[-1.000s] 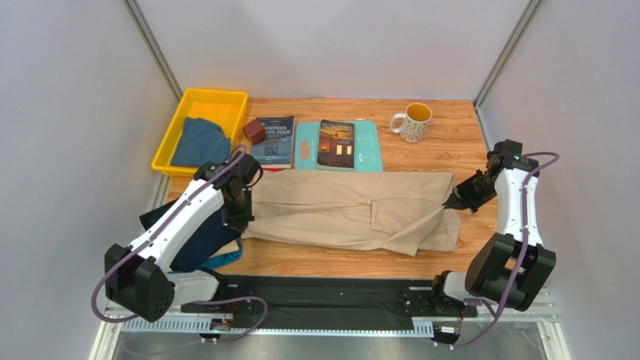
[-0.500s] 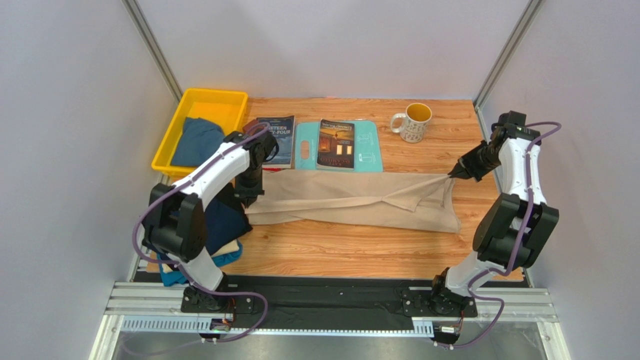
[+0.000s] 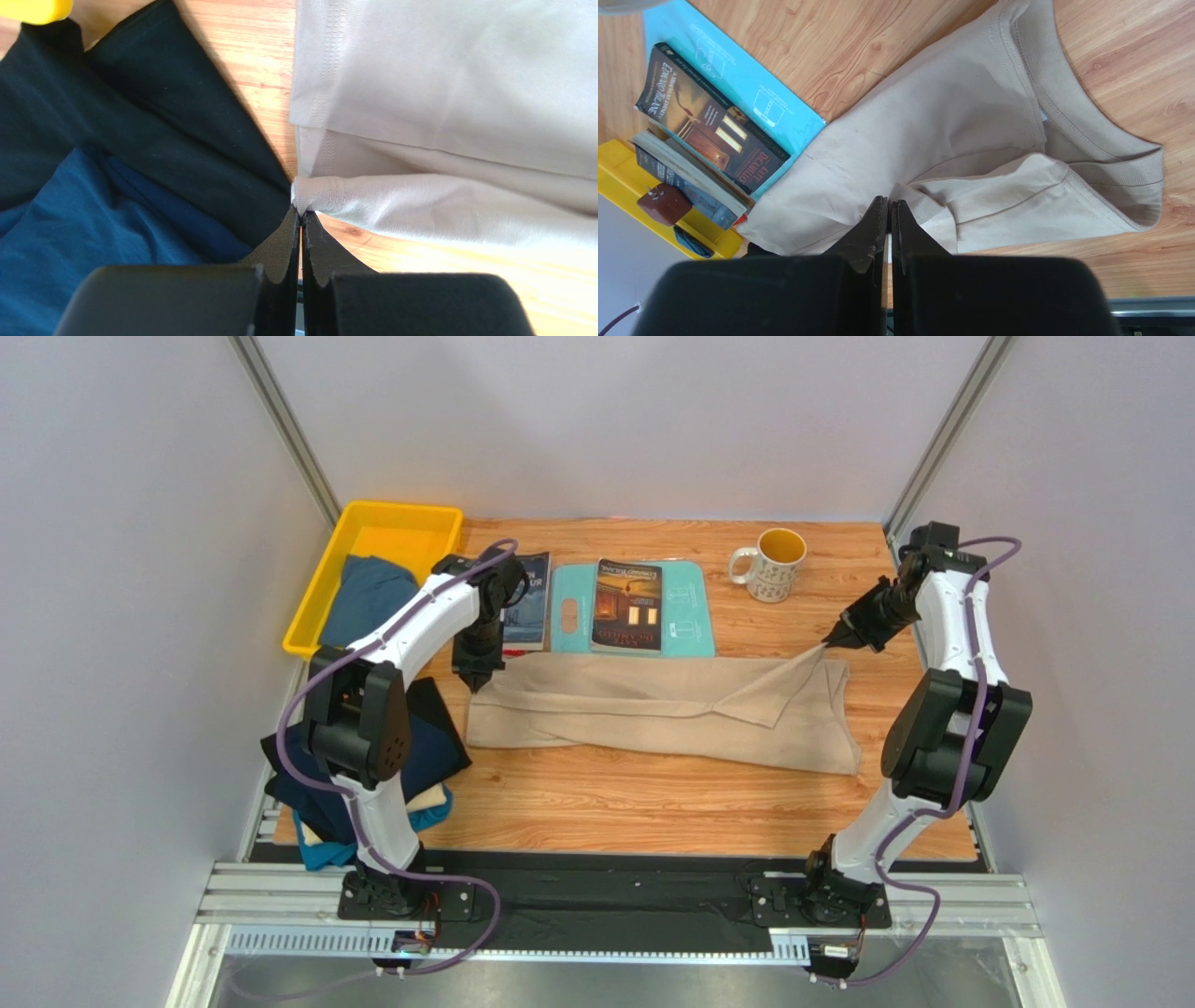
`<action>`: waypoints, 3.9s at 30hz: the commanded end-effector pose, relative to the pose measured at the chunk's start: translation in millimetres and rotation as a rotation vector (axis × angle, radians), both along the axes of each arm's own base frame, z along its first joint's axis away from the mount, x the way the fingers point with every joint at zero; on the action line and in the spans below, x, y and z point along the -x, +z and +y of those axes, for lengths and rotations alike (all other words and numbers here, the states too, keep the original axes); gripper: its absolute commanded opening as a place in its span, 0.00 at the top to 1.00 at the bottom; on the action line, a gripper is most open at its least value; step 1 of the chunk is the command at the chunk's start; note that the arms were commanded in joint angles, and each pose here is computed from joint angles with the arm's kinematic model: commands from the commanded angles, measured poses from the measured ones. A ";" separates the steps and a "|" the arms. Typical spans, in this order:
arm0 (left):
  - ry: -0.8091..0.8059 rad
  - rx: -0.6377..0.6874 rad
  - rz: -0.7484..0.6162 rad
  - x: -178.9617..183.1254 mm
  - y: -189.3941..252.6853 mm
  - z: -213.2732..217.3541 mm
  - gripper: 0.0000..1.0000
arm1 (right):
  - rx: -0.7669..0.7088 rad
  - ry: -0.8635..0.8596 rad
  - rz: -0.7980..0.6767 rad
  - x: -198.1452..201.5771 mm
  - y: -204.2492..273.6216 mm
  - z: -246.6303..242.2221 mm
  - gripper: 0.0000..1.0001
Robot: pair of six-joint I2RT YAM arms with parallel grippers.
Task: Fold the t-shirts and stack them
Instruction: Fold the tshirt
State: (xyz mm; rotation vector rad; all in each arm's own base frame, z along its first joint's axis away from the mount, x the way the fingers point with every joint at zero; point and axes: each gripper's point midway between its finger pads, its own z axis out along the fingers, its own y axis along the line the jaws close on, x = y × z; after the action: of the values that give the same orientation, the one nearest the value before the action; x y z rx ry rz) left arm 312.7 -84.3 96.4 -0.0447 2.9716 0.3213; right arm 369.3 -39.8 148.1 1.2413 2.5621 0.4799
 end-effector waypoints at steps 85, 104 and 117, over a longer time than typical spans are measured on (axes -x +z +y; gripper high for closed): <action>-0.037 -0.038 -0.028 -3.0 -26.2 15.2 1.00 | 0.169 0.003 -0.277 -13.8 33.7 -0.9 1.00; -0.056 -0.072 0.044 -30.1 -52.4 9.4 0.95 | 0.238 0.037 -0.156 -34.7 -5.7 -6.3 1.00; -0.033 -0.110 0.105 -37.0 -58.1 16.4 0.90 | 0.216 0.101 -0.056 -26.5 -24.0 7.9 1.00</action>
State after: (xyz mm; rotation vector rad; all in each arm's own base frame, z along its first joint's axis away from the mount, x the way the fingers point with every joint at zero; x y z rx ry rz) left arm 355.3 -77.0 27.6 0.0371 3.0439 0.4503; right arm 392.4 -35.7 111.0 1.0809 2.5556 0.2636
